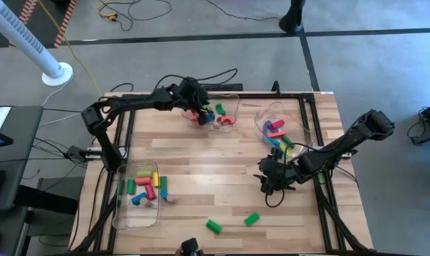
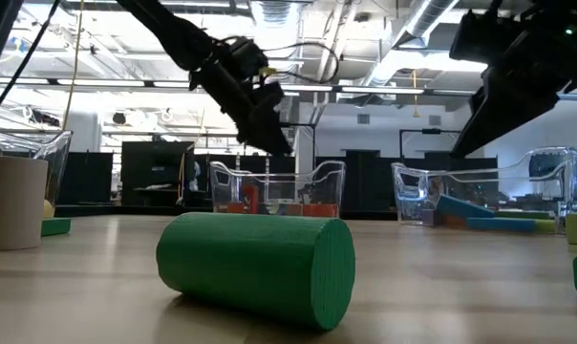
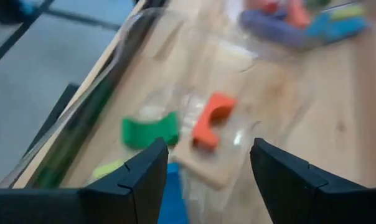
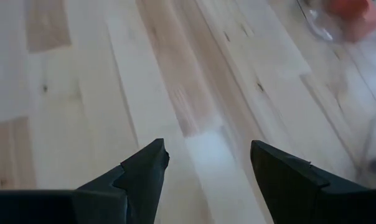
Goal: Sort blocks by size
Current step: Move the red arch block to the center of the table
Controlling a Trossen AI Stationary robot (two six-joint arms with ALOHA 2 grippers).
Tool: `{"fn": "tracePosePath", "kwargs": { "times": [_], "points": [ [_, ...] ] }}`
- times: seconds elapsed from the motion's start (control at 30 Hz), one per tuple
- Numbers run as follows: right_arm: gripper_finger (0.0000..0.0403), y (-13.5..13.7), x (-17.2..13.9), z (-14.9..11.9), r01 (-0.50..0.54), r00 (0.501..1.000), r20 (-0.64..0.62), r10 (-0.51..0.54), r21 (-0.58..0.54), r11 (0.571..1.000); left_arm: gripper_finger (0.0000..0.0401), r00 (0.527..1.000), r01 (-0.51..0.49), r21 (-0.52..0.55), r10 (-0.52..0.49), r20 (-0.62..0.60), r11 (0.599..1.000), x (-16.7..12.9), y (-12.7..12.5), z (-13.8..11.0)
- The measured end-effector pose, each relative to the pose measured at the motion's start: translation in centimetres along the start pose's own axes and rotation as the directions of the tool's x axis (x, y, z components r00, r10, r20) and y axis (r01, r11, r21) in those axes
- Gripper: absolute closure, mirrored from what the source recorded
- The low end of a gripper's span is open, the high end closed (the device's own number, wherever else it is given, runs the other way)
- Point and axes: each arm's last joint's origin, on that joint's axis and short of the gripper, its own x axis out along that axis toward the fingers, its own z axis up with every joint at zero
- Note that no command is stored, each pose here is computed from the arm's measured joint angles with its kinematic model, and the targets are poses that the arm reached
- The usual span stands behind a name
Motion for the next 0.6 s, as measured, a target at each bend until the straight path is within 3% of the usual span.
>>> {"fn": "tracePosePath", "kwargs": {
  "times": [0.27, 0.4, 0.6],
  "points": [
    [0.0138, -1.3, -1.9, -0.4, 0.003, 0.999, -0.047, 0.002, 0.097, 0.995, 0.0181, 0.988, 0.131, 0.146, -0.142, 0.067, 0.981, -2.5, -5.2, 2.7],
    [0.0138, -1.6, -3.2, -1.1, -0.024, 0.996, -0.085, 0.036, 0.139, 0.99, 0.0181, 0.957, 0.267, 0.227, -0.286, 0.054, 0.937, -4.6, -9.0, 3.1],
    [0.0138, -2.2, -4.6, -2.8, -0.002, 0.966, -0.253, 0.058, 0.216, 0.976, 0.0181, 0.915, 0.396, 0.329, -0.398, -0.065, 0.857, -6.1, -14.4, 2.1]
  ]
}}
